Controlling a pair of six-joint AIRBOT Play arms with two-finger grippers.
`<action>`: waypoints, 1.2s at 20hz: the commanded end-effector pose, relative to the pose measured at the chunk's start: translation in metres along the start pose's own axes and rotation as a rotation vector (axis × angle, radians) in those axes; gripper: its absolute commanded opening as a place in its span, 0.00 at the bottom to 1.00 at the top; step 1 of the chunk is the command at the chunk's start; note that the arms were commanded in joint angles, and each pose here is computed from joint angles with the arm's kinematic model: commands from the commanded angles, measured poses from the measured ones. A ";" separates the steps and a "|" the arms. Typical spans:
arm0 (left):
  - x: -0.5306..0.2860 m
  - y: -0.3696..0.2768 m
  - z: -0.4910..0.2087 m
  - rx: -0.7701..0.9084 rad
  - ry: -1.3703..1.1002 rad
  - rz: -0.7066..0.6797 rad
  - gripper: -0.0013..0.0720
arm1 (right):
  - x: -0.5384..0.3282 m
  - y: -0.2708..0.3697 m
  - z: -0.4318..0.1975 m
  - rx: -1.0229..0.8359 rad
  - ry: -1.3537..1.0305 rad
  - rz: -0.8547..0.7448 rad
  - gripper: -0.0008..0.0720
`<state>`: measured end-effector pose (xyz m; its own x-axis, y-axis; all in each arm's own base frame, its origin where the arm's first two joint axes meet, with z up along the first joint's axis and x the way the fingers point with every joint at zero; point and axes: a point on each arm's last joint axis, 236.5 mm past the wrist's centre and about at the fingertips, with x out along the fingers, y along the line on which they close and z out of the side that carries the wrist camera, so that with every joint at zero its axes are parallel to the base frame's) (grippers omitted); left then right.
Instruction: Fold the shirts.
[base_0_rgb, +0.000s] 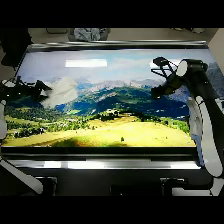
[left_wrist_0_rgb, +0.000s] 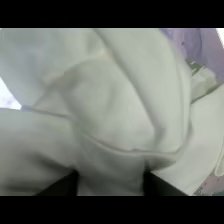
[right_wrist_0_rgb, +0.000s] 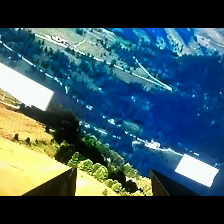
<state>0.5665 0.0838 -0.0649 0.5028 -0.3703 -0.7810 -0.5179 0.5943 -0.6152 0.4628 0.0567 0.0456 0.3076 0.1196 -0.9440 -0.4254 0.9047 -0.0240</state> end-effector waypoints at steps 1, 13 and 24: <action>0.020 -0.015 -0.006 0.043 0.007 -0.051 0.06 | 0.000 0.010 0.005 0.013 -0.021 0.042 0.77; -0.323 -0.322 -0.204 1.072 -0.341 -0.577 0.06 | -0.217 -0.042 0.008 -0.110 -0.353 -0.418 0.78; -0.156 -0.189 -0.474 1.287 0.378 -0.460 0.06 | -0.259 0.017 -0.134 -0.051 -0.099 -0.292 0.78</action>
<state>0.3005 -0.2833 0.2254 0.2777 -0.8027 -0.5278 0.7179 0.5385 -0.4412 0.2942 -0.0130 0.2746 0.6334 -0.0989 -0.7675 -0.3044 0.8800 -0.3646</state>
